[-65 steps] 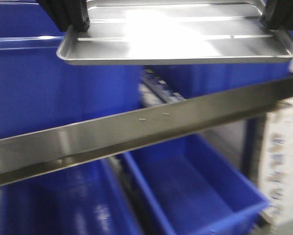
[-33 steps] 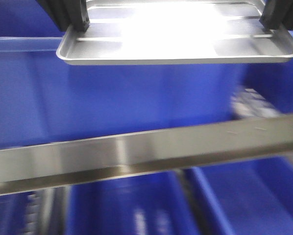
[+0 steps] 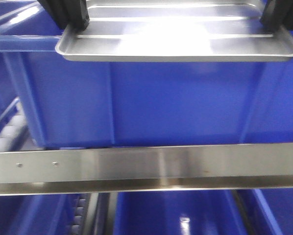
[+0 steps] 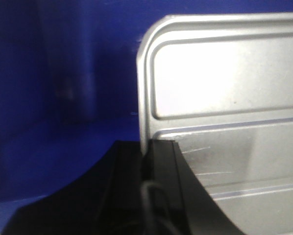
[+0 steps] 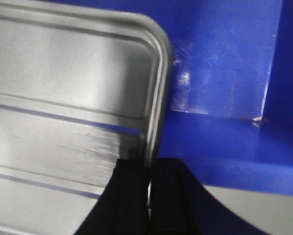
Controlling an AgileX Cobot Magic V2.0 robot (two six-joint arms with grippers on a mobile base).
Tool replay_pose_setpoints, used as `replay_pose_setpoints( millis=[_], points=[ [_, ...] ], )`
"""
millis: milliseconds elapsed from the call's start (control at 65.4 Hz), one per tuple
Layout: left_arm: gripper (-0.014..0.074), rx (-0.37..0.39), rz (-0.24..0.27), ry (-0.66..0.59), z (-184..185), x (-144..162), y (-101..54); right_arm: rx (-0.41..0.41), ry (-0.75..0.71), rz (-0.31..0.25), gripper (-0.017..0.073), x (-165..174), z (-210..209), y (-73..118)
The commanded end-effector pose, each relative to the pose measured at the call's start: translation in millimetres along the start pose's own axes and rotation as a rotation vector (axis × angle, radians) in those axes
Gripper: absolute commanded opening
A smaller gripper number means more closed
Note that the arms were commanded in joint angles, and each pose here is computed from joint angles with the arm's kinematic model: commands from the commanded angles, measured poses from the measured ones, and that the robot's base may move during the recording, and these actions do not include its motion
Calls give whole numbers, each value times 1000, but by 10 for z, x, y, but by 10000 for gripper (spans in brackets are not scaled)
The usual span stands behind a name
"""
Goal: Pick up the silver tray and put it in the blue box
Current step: 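Carry the silver tray over the blue bin with both grippers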
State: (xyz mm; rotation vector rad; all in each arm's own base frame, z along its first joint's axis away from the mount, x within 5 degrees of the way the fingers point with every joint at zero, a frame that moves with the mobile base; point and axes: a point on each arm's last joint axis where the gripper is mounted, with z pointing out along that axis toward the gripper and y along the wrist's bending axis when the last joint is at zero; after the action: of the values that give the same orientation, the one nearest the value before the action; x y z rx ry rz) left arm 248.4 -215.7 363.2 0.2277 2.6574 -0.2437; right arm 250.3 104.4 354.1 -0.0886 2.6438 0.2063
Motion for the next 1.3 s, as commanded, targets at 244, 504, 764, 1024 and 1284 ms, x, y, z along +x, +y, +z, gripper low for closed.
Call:
replay_pose_setpoints(
  millis=[244, 504, 764, 1024, 1284],
  points=[
    [-105, -1, 28, -69, -206, -38, 40, -4, -120, -30, 57, -87, -227, -16],
    [-105, -1, 28, -69, -206, -38, 40, -4, -120, -30, 57, -87, -227, -16],
    [-105, -1, 28, -69, -206, -38, 40, -4, -120, -30, 57, -87, -227, -16],
    [-105, -1, 28, -69, -206, -38, 40, -4, -120, -30, 57, -87, -227, -16],
    [-105, 21, 23, -78, -207, -46, 20, -11, -139, -31, 57, -104, -229, -10]
  ],
)
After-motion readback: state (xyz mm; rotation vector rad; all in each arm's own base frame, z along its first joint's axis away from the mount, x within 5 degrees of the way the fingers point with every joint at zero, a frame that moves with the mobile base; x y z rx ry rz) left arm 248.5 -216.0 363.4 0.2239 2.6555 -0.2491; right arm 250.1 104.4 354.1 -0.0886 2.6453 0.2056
